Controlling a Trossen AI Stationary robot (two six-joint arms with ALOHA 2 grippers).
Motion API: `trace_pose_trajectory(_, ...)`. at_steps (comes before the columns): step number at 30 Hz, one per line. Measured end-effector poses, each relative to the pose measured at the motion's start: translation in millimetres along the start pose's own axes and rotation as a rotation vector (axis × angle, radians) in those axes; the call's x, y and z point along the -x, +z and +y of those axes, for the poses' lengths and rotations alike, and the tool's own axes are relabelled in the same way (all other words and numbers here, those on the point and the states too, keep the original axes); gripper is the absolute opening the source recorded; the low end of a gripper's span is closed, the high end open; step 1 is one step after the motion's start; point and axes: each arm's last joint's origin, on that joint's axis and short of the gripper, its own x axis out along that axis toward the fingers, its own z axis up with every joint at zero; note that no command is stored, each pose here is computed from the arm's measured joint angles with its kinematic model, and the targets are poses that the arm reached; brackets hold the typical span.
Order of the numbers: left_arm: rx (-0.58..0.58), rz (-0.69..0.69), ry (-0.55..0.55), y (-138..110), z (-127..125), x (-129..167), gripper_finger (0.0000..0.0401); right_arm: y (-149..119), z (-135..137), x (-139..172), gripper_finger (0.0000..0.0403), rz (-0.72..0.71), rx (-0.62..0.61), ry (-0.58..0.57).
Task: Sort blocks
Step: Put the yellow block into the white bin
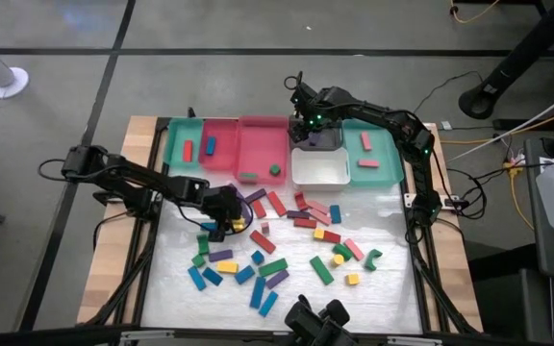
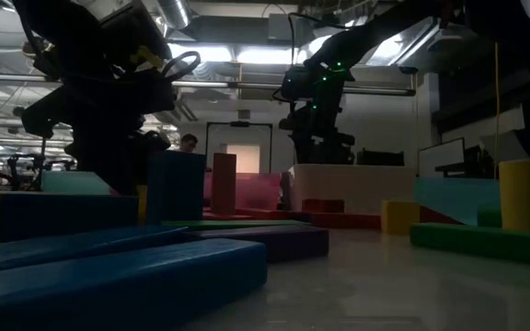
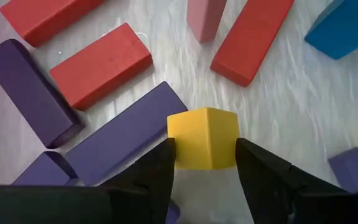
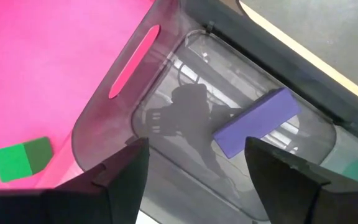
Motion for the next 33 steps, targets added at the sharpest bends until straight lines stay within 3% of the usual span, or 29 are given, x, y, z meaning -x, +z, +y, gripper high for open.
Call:
trace_pose_trajectory(4,0.014,-0.004,0.000,0,0,1,0.0149,0,0,0,0.0264,0.000,0.000,0.000)
trace_pose_trajectory(13,0.086,-0.038,-0.005,4,0,11,0.0086,0,1,0,0.0264,0.013,0.001,0.043)
trace_pose_trajectory(17,0.086,-0.052,-0.003,4,0,14,0.0084,0,2,0,0.0264,0.014,0.001,0.050)
trace_pose_trajectory(28,0.099,-0.054,0.007,4,0,14,0.0210,0,2,0,0.0264,0.013,0.026,0.051)
trace_pose_trajectory(33,0.095,-0.062,0.008,6,0,12,0.0242,0,2,0,0.0264,0.013,0.026,0.051)
